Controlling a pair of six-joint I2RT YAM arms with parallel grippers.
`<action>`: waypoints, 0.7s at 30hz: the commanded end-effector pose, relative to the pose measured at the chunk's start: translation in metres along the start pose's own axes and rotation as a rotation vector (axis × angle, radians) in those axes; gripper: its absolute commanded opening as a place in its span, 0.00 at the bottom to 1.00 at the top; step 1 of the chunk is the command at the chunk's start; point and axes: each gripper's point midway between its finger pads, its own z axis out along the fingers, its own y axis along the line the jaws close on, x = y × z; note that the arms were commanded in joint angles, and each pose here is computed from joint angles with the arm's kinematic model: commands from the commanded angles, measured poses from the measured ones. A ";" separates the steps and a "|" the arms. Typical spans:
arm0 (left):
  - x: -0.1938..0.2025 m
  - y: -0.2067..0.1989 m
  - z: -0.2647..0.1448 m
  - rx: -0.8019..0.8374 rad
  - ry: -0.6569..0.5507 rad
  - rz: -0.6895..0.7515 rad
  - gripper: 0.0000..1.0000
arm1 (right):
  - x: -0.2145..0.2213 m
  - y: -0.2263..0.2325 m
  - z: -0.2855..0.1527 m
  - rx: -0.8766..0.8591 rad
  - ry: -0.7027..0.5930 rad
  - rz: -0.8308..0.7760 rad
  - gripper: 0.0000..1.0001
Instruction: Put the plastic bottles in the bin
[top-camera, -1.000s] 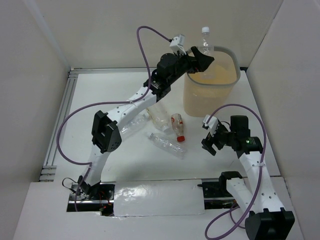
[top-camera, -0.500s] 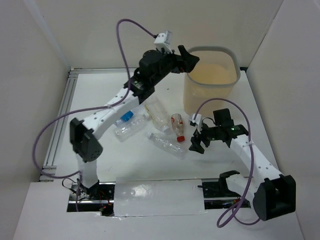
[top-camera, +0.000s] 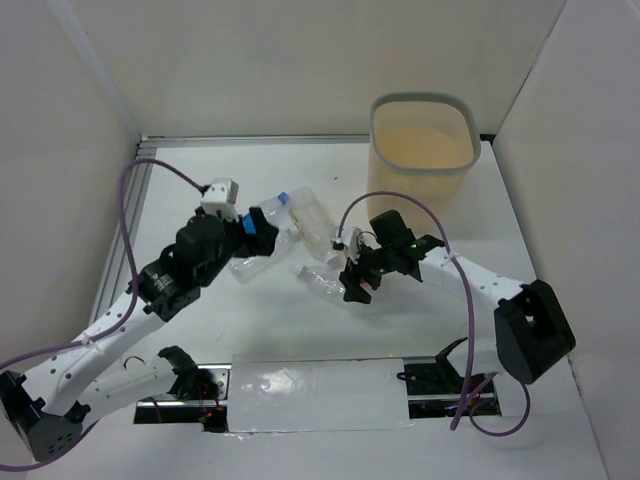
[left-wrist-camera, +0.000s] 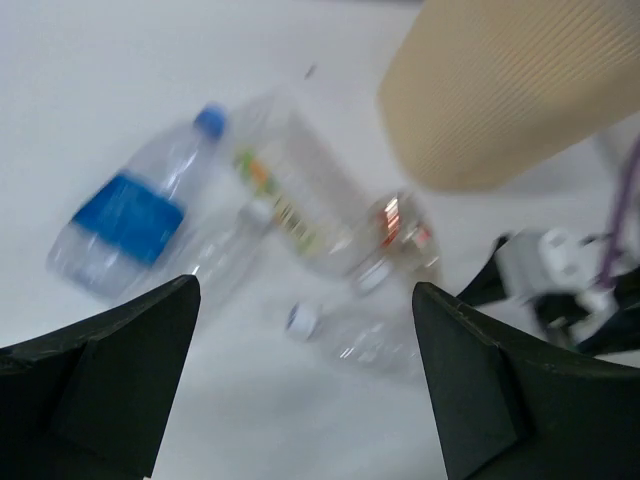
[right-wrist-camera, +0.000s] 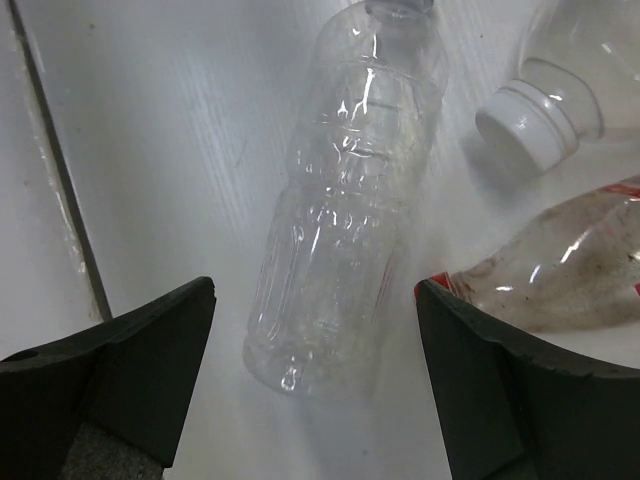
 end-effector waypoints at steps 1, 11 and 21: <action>0.057 0.047 -0.018 -0.154 0.147 0.042 1.00 | -0.030 -0.024 0.013 0.108 -0.031 -0.033 0.89; 0.094 0.075 -0.045 -0.164 0.250 0.178 1.00 | 0.013 -0.026 0.064 0.173 0.165 -0.015 0.81; 0.107 0.068 -0.021 -0.061 0.308 0.407 0.84 | -0.047 0.014 0.013 -0.065 0.085 -0.139 0.21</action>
